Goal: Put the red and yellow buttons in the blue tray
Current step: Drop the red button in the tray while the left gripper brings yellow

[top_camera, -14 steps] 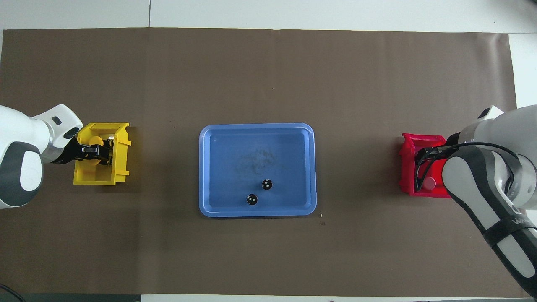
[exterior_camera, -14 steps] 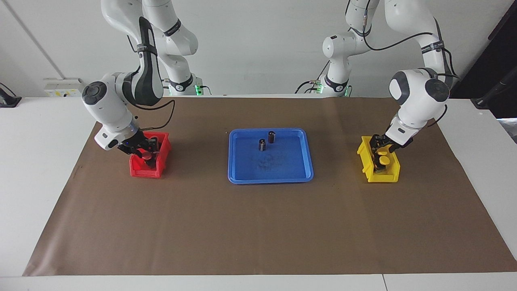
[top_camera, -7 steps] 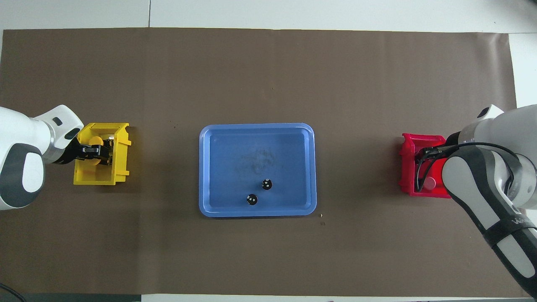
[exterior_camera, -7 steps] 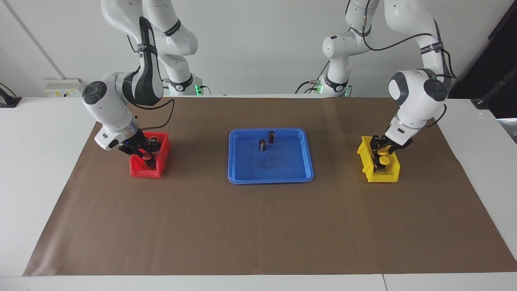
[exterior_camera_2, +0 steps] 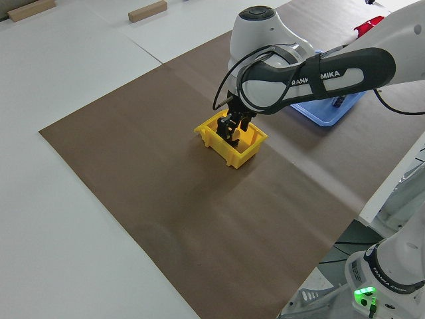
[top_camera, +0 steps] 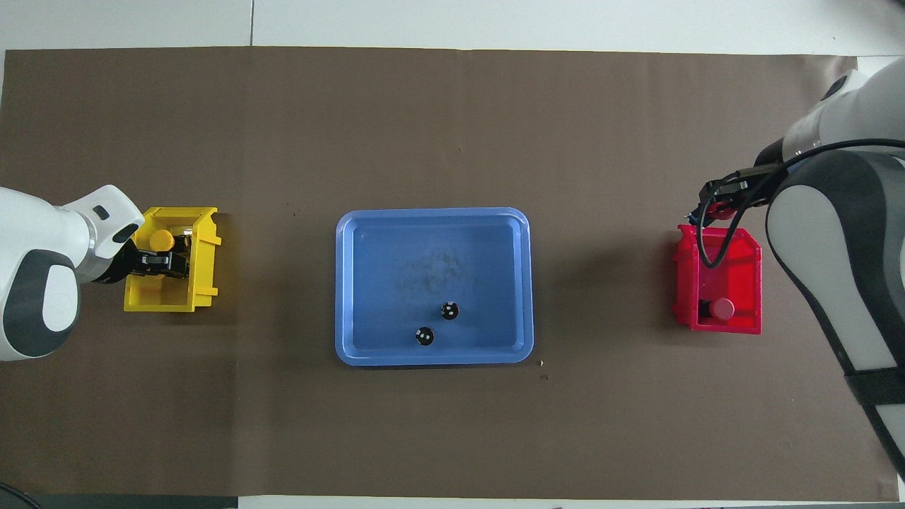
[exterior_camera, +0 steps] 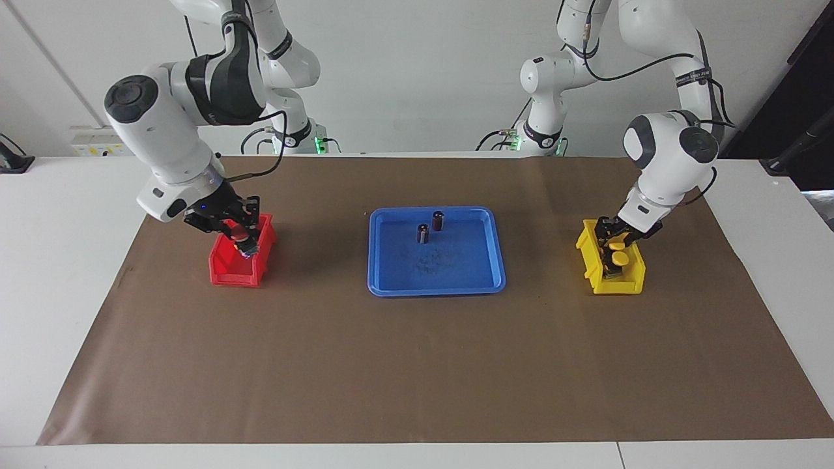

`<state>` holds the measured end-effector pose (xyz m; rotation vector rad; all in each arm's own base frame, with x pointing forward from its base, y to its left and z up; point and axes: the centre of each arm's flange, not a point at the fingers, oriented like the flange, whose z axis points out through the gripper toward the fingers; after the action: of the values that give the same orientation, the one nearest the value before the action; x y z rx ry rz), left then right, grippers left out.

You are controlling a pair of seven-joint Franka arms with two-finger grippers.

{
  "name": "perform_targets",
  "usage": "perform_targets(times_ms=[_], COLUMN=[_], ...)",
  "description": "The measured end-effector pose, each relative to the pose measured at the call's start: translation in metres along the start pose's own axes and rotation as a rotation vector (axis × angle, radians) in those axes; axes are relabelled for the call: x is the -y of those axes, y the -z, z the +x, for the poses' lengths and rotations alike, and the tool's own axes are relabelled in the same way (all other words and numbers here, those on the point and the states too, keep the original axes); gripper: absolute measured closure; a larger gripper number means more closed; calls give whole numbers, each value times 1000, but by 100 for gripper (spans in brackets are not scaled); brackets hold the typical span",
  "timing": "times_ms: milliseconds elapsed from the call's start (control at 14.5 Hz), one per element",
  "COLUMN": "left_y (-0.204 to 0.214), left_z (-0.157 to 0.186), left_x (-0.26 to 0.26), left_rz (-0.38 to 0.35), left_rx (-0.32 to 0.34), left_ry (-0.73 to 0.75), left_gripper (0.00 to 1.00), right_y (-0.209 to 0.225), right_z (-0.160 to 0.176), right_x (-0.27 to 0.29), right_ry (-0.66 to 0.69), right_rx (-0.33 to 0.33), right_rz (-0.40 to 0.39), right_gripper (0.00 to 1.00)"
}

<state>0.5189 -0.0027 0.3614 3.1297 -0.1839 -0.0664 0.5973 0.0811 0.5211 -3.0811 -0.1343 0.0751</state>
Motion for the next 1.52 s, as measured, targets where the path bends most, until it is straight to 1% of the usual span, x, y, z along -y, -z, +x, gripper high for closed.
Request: perform_targets(times_ms=[69,138,276,345,484,622,691,760,829,898,967,1105,1244,1382,1520], left_y=[0,0,1,3,21,73,103,125,138,142,142,141,136,112,80], left_z=[0,0,0,-1,0,1,-4,-10,-15,-18,-17,-13,-6,2,8], left_x=[0,0,0,1,6,1,-9,-18,-26,-30,-37,-66,-114,-174,-223], left_rz=[0,0,0,0,-5,-1,6,13,20,22,14,-30,-46,-59,-74], left_rx=[-1,-1,0,8,48,76,80,74,60,52,50,38,-2,-28,-30], left_ry=[-8,-14,-20,-19,-10,-20,-34,-45,-54,-61,-65,-53,-30,0,10], left_gripper=[51,59,59,59,59,59,59,59,59,59,59,59,59,59,59], right_y=[-1,-7,-27,-40,-71,-106,-124,-140,-154,-165,-173,-178,-183,-186,-188], right_z=[7,10,5,-1,-9,-5,-2,1,3,5,5,4,-1,-7,-10], right_x=[43,88,178,216,263,281,288,292,295,296,297,297,301,309,312], right_ry=[-36,-75,-126,-128,-113,-106,-108,-111,-110,-109,-110,-128,-127,-123,-145], right_rx=[-13,-29,-65,-73,-69,-59,-55,-57,-61,-64,-64,-62,-53,-48,-45], right_rz=[0,4,19,22,19,16,14,11,9,7,6,5,0,-3,-4], right_gripper=[59,59,59,59,59,59,59,59,59,59,59,59,59,59,59])
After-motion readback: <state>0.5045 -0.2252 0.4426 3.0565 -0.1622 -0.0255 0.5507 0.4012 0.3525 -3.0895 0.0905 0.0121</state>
